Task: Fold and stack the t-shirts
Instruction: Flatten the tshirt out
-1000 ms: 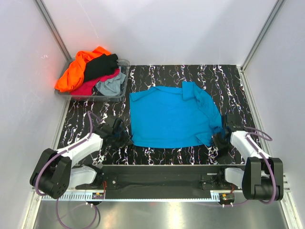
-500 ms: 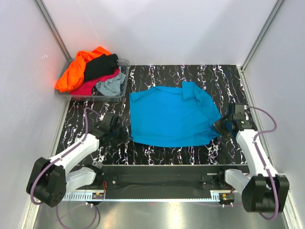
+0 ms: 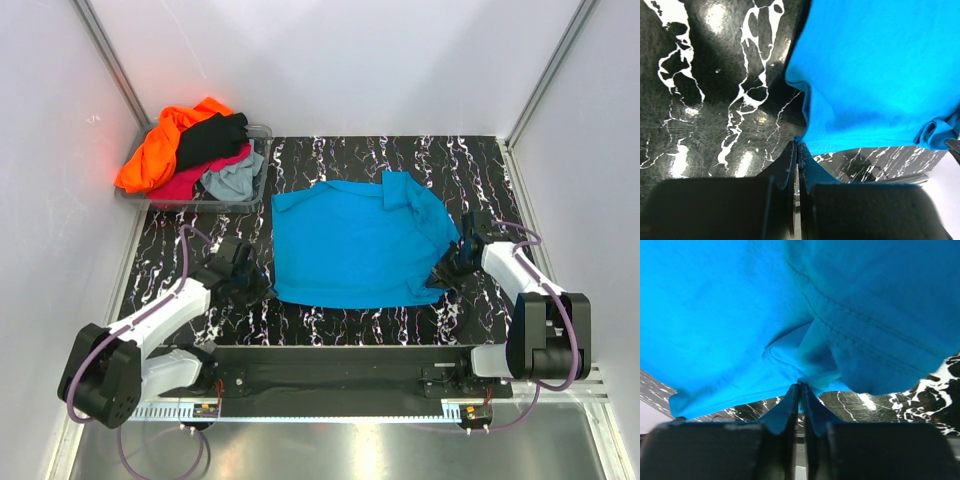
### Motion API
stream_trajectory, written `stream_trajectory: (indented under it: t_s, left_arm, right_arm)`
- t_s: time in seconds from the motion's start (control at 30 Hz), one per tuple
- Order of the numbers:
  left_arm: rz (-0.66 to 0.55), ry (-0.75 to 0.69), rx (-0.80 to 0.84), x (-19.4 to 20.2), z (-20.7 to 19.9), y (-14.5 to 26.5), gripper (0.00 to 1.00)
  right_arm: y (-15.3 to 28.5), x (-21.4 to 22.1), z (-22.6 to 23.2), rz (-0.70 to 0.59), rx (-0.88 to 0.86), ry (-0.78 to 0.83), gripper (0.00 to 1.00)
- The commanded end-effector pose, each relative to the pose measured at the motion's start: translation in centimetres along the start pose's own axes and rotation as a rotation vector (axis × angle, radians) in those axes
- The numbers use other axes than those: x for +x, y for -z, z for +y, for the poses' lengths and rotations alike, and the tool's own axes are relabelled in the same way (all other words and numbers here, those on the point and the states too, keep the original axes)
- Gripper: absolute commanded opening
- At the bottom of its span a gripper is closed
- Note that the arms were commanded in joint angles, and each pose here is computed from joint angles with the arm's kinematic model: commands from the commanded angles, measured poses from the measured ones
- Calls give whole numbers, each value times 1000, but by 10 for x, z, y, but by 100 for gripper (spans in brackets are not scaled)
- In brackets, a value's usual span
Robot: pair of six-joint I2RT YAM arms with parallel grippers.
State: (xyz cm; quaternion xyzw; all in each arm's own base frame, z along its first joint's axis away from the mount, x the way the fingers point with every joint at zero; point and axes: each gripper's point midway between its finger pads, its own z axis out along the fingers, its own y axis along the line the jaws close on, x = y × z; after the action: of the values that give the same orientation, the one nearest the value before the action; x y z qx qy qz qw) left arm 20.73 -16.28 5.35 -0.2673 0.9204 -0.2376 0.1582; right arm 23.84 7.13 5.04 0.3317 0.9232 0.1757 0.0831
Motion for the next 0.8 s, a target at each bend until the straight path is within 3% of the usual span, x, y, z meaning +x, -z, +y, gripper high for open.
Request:
stream_trajectory:
  t_s: [0.0, 0.33, 0.77]
  left_arm:
    - [-32, -32, 37, -12, -17, 6, 0]
    - [-25, -38, 34, -14, -20, 3, 0]
    - [-1, -29, 35, -11, -20, -1, 0]
  right_arm:
    - [1, 2, 6, -1, -28, -9, 16]
    - [5, 22, -11, 27, 6, -33, 33]
    - [-3, 28, -23, 15, 31, -102, 43]
